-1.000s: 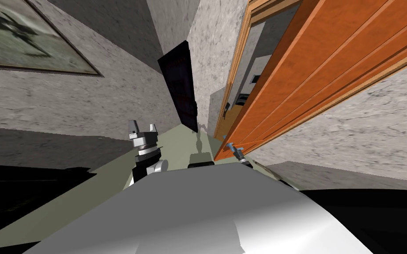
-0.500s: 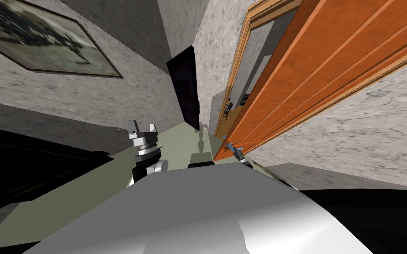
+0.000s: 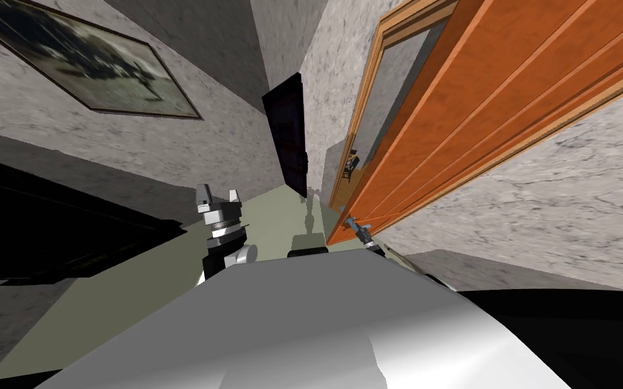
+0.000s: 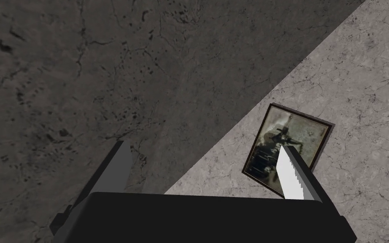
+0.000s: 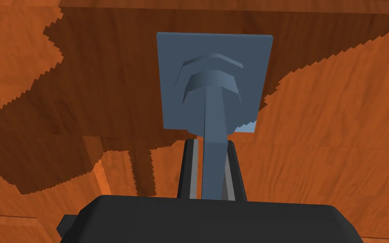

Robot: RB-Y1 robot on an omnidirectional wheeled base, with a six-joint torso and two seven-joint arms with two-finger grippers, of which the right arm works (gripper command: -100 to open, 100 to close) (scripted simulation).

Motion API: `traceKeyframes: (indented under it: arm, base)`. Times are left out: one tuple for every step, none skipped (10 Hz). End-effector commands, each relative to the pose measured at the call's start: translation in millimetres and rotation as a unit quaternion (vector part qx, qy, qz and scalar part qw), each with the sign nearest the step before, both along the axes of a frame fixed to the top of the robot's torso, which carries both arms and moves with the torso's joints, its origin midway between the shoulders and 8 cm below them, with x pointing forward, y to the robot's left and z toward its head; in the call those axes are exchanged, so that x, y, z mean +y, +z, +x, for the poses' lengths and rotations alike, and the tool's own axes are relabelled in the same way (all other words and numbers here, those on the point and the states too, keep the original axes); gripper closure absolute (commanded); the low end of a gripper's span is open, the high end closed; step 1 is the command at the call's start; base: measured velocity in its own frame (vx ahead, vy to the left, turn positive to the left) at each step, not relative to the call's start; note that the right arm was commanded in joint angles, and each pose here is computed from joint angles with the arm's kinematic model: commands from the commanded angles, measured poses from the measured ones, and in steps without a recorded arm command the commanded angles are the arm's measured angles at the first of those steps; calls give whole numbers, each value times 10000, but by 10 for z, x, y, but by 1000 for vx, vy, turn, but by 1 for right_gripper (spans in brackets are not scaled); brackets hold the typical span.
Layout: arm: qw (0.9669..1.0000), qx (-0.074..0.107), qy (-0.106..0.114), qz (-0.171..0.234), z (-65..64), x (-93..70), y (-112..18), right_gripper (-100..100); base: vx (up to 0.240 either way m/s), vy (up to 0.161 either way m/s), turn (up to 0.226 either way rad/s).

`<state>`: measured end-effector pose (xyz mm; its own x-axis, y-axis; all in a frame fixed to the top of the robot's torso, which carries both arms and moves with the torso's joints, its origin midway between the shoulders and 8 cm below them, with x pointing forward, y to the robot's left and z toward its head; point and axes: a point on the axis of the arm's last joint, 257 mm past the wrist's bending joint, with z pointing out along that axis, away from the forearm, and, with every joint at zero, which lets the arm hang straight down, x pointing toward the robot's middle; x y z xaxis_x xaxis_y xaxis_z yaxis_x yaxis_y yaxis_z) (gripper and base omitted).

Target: Pull the door open

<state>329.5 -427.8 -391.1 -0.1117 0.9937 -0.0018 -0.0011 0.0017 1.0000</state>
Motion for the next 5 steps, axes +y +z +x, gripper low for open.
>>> traceKeyframes:
  arm:
    - [10000, 24, 36, 12, 31, 56, -31, 100]
    - [10000, 22, 44, 12, 68, 76, -31, 100]
    - [10000, 20, 53, 12, 107, 98, -30, 100]
    - [10000, 18, 62, 12, 146, 121, -29, 100]
    - [10000, 16, 72, 12, 186, 144, -28, 100]
  base:
    - [-212, -66, 120]
    - [-186, -75, 145]
    - [-204, -82, 133]
    - [-214, -88, 131]
    - [-213, -93, 158]
